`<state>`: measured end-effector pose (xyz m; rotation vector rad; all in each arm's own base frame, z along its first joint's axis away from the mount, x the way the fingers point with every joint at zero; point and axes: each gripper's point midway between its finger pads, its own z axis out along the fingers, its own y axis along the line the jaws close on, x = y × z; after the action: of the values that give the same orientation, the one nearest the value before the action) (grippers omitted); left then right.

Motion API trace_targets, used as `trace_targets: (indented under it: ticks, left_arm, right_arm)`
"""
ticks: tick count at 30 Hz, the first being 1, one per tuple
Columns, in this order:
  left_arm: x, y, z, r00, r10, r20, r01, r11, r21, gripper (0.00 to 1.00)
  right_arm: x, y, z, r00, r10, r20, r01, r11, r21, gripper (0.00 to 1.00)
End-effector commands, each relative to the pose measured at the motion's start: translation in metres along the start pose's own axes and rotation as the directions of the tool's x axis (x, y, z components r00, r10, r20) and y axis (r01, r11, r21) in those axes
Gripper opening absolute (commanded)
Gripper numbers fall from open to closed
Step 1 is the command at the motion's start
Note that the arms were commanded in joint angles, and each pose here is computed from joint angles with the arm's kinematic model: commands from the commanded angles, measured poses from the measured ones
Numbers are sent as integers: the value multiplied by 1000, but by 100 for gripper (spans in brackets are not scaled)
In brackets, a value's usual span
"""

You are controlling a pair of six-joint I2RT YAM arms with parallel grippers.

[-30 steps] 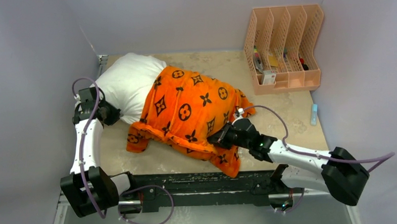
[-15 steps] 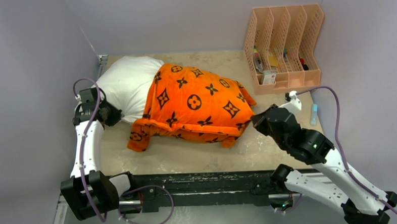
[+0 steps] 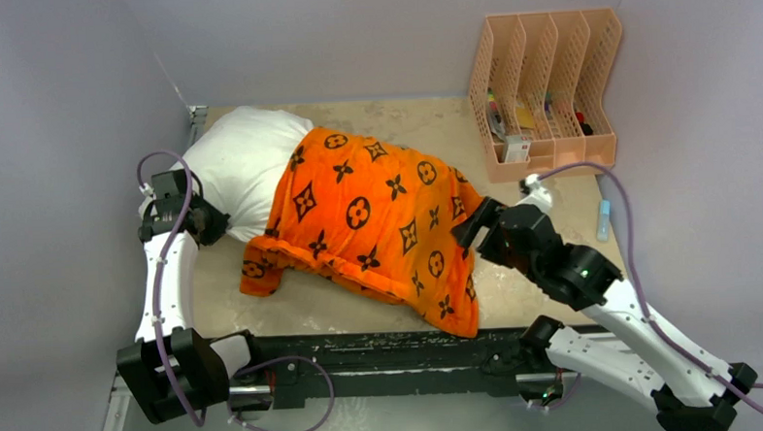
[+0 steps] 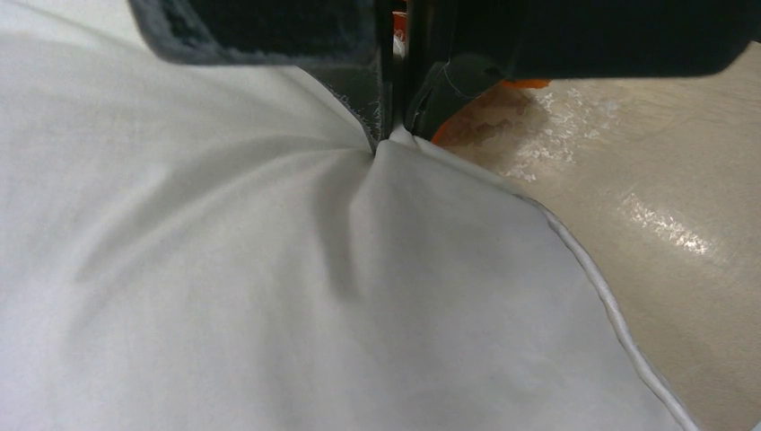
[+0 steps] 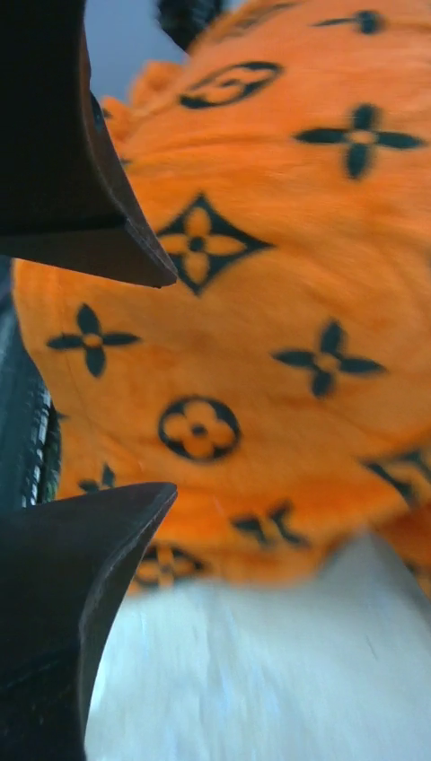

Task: Remove the pillowcase from the pillow
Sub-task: Remove the pillow from the pillowcase.

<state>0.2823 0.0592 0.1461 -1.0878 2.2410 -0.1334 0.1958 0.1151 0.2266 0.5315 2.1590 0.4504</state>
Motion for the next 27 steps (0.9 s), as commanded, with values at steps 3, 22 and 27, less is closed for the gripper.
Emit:
trace_targets:
  ticks: [3,22,27]
  left_arm:
    - [-27,-6,-13,996,26,90,-28,999,19,0]
    - [-29,-8,-15,995,28,95,-31,999,30,0]
    - [-26,-7,-12,996,32,83,-34,999,26,0]
  right_arm:
    - [62,77,6,937,191,-292,-304,858,-414,92]
    - [82,-23,143,952,-42,-303,62,996,58,99]
    - [115,-20,159,907,-64,-417,58,998,-27,99]
